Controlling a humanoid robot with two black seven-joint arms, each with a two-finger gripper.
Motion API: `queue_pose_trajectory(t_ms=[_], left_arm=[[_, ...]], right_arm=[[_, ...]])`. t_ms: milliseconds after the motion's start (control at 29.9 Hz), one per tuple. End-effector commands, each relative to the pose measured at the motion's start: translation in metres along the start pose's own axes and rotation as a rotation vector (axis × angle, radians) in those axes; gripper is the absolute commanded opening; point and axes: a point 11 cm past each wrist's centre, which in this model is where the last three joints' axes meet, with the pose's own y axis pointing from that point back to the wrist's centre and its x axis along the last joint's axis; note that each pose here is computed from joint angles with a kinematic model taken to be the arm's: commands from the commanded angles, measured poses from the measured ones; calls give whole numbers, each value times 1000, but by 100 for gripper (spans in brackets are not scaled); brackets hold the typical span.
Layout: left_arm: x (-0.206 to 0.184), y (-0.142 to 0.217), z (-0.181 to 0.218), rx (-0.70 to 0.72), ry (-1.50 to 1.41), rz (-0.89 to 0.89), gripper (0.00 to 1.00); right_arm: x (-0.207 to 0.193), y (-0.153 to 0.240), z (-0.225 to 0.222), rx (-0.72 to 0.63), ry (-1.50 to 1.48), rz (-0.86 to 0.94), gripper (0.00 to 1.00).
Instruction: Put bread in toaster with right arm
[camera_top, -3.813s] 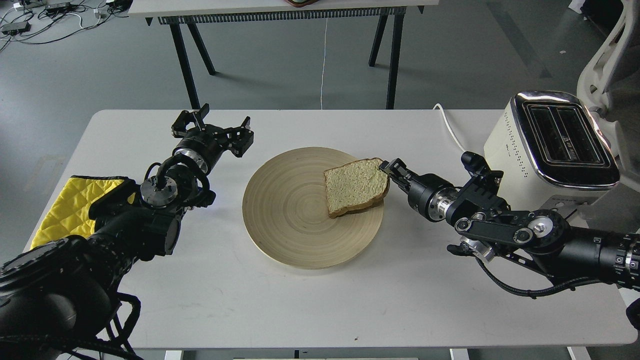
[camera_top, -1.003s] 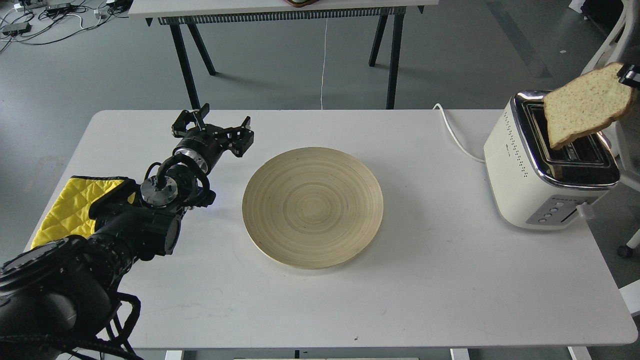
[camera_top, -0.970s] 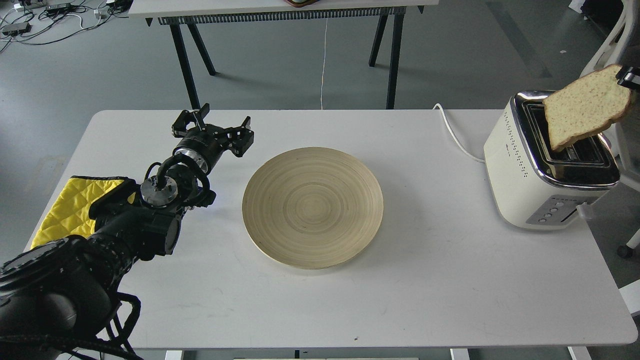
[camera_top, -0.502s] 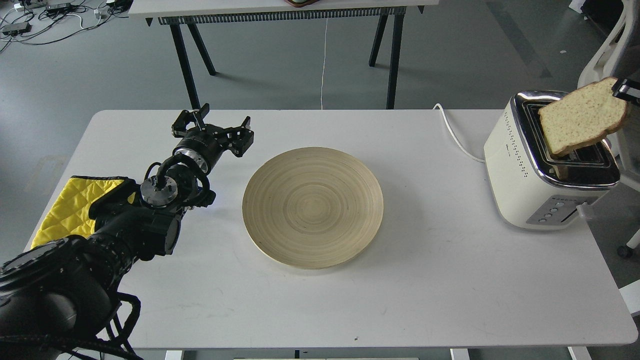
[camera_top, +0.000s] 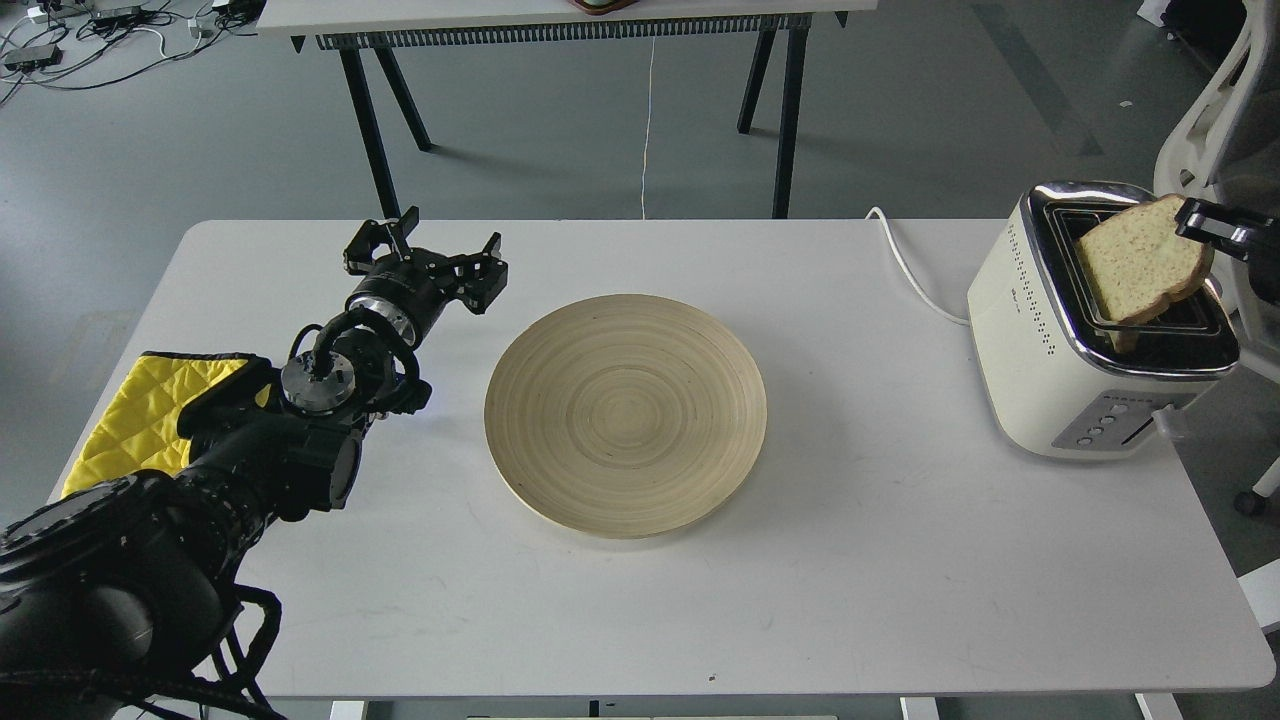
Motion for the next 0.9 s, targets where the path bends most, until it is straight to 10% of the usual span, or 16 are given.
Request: queue_pose_trajectory(t_ms=[0, 33, 435, 870], left_arm=[[0, 0, 0, 0, -1, 0, 100], [0, 0, 0, 0, -1, 0, 100], [0, 0, 0, 0, 1, -1, 100], [0, 0, 0, 0, -1, 0, 100]], right_arm=[[-7, -5, -9, 26, -23, -2, 87], [-8, -6, -12, 34, -33, -2, 100], [27, -12, -63, 172, -154, 96, 100], [32, -25, -168, 554, -1017, -69, 100]])
